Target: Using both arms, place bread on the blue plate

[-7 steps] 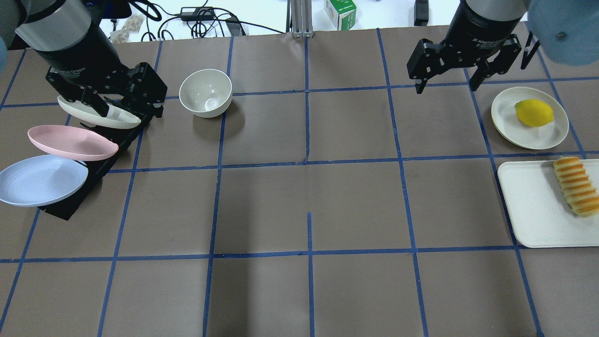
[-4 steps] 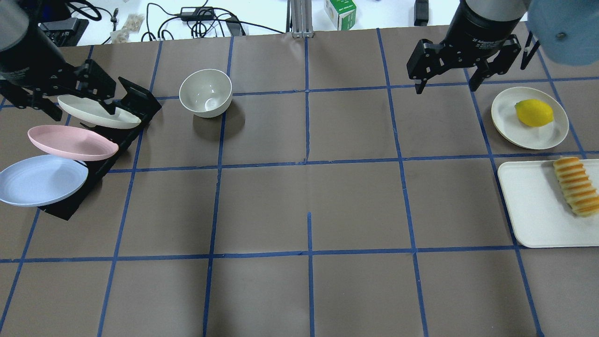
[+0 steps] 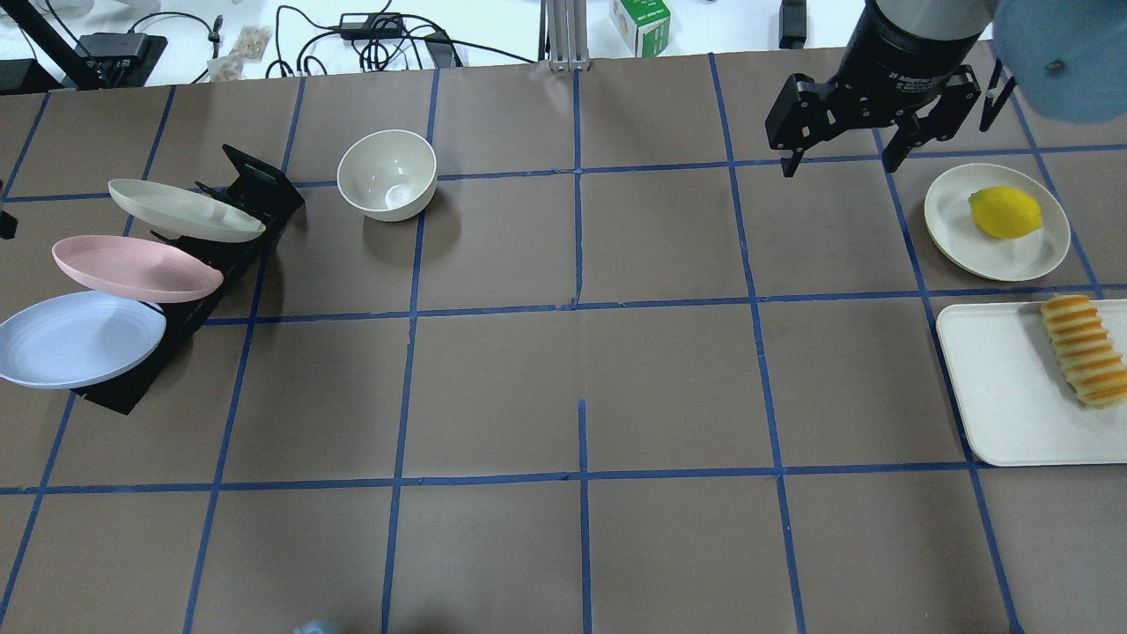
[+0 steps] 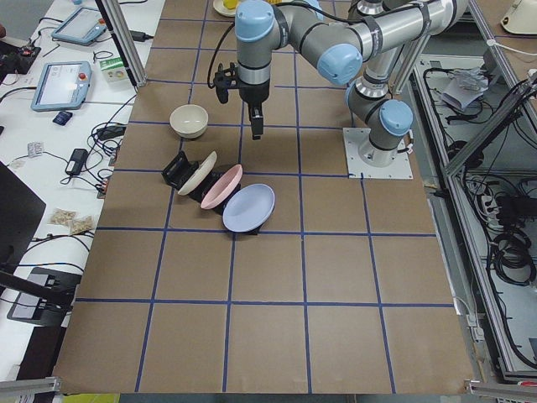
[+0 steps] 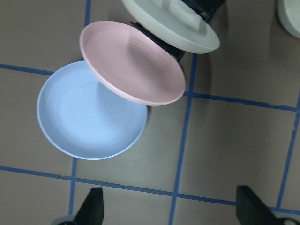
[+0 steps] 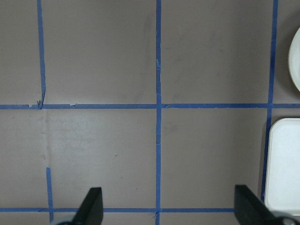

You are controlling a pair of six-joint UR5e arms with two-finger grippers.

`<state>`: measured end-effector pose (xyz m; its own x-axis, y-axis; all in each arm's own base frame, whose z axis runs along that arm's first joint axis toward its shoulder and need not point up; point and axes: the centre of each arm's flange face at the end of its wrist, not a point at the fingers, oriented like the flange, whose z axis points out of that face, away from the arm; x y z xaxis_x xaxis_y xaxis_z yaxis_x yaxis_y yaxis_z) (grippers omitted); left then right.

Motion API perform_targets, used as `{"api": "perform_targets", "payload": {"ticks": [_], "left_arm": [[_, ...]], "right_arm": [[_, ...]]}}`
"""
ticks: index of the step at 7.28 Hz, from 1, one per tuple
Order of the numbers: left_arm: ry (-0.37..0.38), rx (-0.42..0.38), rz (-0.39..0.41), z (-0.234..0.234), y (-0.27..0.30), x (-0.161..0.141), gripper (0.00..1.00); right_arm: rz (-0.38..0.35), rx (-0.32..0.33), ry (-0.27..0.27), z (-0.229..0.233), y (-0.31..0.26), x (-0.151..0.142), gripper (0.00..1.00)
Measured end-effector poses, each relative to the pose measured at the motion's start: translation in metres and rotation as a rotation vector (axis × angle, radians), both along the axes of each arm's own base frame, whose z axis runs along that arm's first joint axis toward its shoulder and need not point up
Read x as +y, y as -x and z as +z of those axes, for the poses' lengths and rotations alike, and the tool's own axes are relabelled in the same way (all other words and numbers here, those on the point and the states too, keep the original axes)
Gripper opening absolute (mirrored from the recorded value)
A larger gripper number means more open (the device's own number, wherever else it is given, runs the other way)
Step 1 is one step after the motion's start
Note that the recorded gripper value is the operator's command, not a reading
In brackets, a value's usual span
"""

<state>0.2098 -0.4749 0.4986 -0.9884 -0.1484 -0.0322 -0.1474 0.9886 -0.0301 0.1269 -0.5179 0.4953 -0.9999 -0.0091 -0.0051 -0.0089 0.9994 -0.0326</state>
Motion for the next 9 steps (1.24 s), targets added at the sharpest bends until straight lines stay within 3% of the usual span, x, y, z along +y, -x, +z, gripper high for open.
{"api": "perform_targets", "payload": {"ticks": [3, 7, 9], "left_arm": [[0.007, 0.003, 0.013, -0.043, -0.093, 0.011, 1.00], [0.055, 0.155, 0.100, -0.128, -0.170, 0.003, 1.00], [0.040, 0.212, 0.120, -0.167, -0.186, -0.002, 1.00]], "right_arm": [[0.000, 0.001, -0.001, 0.000, 0.000, 0.000, 1.00], [0.000, 0.001, -0.002, 0.000, 0.000, 0.000, 1.00], [0.000, 0.000, -0.002, 0.000, 0.000, 0.000, 1.00]]}}
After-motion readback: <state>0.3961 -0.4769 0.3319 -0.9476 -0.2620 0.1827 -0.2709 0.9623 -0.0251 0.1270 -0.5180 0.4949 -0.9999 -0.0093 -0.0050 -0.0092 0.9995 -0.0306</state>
